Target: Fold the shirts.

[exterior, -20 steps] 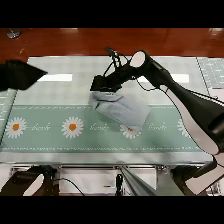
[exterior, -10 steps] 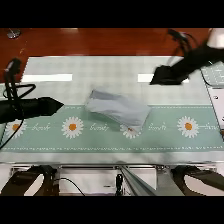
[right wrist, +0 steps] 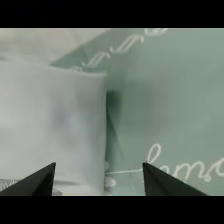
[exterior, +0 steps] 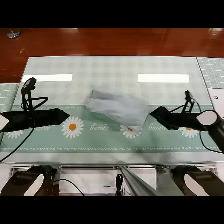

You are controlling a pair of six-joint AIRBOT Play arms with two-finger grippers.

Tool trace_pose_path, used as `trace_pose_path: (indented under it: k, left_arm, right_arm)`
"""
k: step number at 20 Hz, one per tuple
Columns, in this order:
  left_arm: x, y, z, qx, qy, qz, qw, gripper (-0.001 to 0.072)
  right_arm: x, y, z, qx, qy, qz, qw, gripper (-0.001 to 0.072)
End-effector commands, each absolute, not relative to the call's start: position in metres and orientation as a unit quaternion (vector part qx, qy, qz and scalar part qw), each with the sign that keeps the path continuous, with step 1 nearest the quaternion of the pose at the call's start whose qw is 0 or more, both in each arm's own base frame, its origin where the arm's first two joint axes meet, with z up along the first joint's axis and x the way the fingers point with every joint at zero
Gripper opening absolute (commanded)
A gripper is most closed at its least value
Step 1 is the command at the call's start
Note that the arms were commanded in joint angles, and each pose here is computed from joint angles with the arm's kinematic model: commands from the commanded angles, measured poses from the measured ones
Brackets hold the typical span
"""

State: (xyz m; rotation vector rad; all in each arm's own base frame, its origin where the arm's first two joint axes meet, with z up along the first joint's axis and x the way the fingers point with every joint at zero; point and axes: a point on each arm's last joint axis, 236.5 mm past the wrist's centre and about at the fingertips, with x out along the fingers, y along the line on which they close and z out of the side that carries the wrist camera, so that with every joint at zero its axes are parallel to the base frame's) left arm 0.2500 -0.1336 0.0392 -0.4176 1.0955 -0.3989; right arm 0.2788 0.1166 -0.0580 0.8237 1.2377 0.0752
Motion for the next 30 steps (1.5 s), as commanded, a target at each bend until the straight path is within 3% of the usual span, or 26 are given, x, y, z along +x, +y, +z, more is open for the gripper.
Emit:
trace_pose_path:
  k: [1,5,9,11,17,21,30]
  left_arm:
    - [0.253,-0.134,0.037,-0.2,0.508,-0.185,0.817,0.0022]
    - [0.253,-0.134,0.037,-0.2,0.507,-0.185,0.818,0.0022]
    - [0.253,-0.135,0.038,-0.204,0.507,-0.186,0.817,0.0021]
    - [0.253,-0.135,0.038,-0.204,0.507,-0.186,0.817,0.0022]
    - [0.255,-0.135,0.039,-0.204,0.503,-0.185,0.819,0.0022]
    - [0.256,-0.135,0.039,-0.204,0.502,-0.185,0.82,0.0022]
    - [0.255,-0.135,0.039,-0.204,0.503,-0.185,0.819,0.0022]
  right_arm:
    - [0.271,0.154,-0.081,0.401,0.613,0.103,0.673,0.0623]
    - [0.29,0.18,-0.092,0.409,0.65,0.149,0.623,0.0623]
    - [0.311,0.223,-0.083,0.364,0.66,0.205,0.624,0.0581]
    - [0.322,0.245,-0.06,0.326,0.651,0.261,0.634,0.0022]
    - [0.399,0.273,0.08,0.257,0.549,0.342,0.718,0.0022]
    - [0.43,0.241,0.16,0.19,0.5,0.312,0.786,0.0022]
    - [0.404,0.048,0.232,0.216,0.507,0.156,0.82,0.0021]
